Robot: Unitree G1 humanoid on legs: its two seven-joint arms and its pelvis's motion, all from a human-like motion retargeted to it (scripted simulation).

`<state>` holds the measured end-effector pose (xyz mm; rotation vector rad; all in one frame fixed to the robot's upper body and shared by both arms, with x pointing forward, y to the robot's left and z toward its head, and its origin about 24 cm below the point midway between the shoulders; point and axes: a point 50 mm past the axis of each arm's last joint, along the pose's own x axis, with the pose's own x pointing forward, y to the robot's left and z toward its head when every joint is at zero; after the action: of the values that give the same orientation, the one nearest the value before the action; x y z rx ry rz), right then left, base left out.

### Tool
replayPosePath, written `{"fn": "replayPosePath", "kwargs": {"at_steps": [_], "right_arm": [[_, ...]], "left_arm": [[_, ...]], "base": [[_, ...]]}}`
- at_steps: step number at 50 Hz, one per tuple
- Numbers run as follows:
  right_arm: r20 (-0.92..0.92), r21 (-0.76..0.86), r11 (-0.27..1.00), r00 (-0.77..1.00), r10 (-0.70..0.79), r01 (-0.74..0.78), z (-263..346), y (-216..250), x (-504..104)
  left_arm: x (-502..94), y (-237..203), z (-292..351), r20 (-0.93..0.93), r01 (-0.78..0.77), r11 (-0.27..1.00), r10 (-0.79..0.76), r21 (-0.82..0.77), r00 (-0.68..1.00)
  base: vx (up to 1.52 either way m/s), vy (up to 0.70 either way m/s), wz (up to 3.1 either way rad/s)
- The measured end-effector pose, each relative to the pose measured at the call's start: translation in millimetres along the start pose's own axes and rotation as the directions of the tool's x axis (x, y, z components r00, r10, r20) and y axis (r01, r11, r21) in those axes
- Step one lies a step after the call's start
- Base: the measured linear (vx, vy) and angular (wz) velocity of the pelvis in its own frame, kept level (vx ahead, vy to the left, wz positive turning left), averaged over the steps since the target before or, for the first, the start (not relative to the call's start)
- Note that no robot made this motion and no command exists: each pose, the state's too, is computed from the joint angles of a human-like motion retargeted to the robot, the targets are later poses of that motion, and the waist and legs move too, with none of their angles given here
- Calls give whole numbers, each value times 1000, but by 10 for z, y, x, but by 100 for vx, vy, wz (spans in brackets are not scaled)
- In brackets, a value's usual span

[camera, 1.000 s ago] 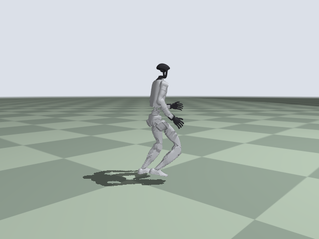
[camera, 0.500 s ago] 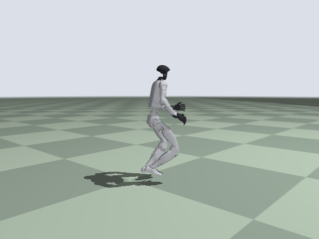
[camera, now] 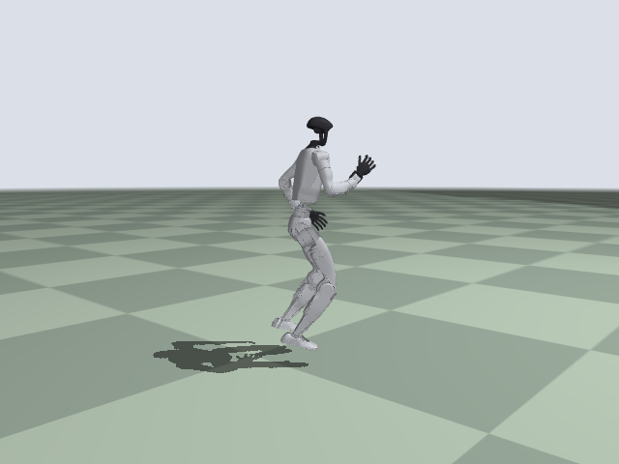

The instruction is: Run

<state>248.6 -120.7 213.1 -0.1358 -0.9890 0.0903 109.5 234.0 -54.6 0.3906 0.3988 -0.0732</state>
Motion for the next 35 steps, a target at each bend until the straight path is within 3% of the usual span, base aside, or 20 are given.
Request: {"fn": "replayPosePath", "kwargs": {"at_steps": [4, 7, 8, 10, 12, 14, 15, 18, 21, 24, 26, 28, 30, 33, 35], "right_arm": [[-92, 45, 998, 994, 55, -51, -98, 123, -246], [-453, -17, 995, 888, 78, -96, -598, 132, -869], [-613, -45, 991, 787, 74, -128, -822, 91, -1211], [-859, -30, 983, 507, 68, -183, -1034, -3, -2025], [-941, 21, 973, 325, 97, -228, -941, -112, -2546], [-943, 68, 955, 294, 156, -289, -857, -150, -2642], [-927, 87, 941, 320, 197, -326, -855, -135, -2563], [-735, 75, 909, 593, 329, -411, -915, 92, -1705], [-344, -24, 913, 861, 375, -407, -613, 306, -624], [29, -90, 947, 950, 311, -307, -106, 378, 62], [123, -102, 965, 960, 252, -240, 54, 388, 224], [18, -97, 972, 976, 216, -214, -98, 384, 120], [-269, -65, 963, 934, 235, -261, -505, 365, -331], [-698, 89, 917, 633, 335, -388, -946, 306, -1490], [-827, 213, 881, 401, 393, -423, -942, 226, -2164]], "left_arm": [[144, -122, 93, 34, 23, 1000, -22, -18, 999], [549, -139, 899, 381, 10, 1000, -8, -4, 924], [662, -141, 1410, 565, -3, 1000, 1, 2, 825], [499, -119, 2523, 879, 8, 997, 59, -72, 473], [9, -61, 3195, 984, 93, 984, 140, -151, 107], [-231, -59, 3321, 987, 175, 973, 158, -152, -21], [-237, -76, 3276, 990, 199, 970, 143, -138, -10], [250, -168, 2669, 934, 153, 987, -17, -40, 357], [633, -213, 1596, 606, 149, 982, -188, 114, 773], [516, -187, 745, 272, 226, 963, -259, 147, 927], [427, -94, 539, 188, 238, 962, -261, 137, 947], [476, 40, 737, 273, 184, 975, -211, 122, 938], [567, 121, 1303, 490, 101, 993, -121, 66, 863], [343, 87, 2396, 851, 101, 989, 42, -111, 524], [-49, 68, 2931, 966, 195, 964, 138, -182, 219]], "base": [[-3, 12, 14], [-8, 13, 81], [-10, 12, 150], [-8, 10, 139], [-1, 7, 80], [1, 0, 66], [1, -3, 30], [-2, -2, -55], [-9, -3, -143], [-15, -5, -132], [-14, -7, -92], [-14, -11, -27], [-11, -14, 35], [-5, -18, 123], [-6, -19, 177]]}}
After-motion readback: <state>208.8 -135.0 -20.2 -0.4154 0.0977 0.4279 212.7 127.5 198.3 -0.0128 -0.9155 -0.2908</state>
